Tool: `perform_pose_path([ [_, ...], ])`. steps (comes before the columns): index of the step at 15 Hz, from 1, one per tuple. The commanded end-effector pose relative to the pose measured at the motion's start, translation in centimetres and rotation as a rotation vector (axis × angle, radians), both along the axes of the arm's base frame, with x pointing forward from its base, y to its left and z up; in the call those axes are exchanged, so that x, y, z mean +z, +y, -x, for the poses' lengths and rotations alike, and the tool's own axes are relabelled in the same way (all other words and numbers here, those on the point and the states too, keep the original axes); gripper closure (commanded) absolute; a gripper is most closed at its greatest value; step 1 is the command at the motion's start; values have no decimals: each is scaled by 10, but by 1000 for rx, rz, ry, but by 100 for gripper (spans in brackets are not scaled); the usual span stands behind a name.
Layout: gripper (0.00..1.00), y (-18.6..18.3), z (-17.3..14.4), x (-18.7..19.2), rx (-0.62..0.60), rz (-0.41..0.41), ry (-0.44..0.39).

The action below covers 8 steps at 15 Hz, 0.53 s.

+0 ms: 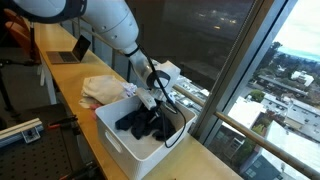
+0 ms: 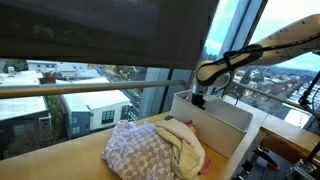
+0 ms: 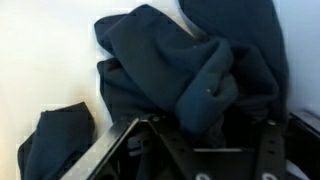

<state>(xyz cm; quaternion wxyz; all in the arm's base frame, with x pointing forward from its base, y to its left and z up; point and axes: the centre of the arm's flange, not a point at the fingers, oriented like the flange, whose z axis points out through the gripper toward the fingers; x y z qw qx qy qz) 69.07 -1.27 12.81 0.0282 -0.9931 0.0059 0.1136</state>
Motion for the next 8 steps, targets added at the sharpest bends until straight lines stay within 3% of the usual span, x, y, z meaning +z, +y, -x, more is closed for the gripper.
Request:
perform_pose_path([
  [1,79,-9,-8,31,-20,-17,10],
  [4,99,-27,-23,105,-62,-69,-43],
  [8,96,-29,-30,207,-78,-119,-205],
])
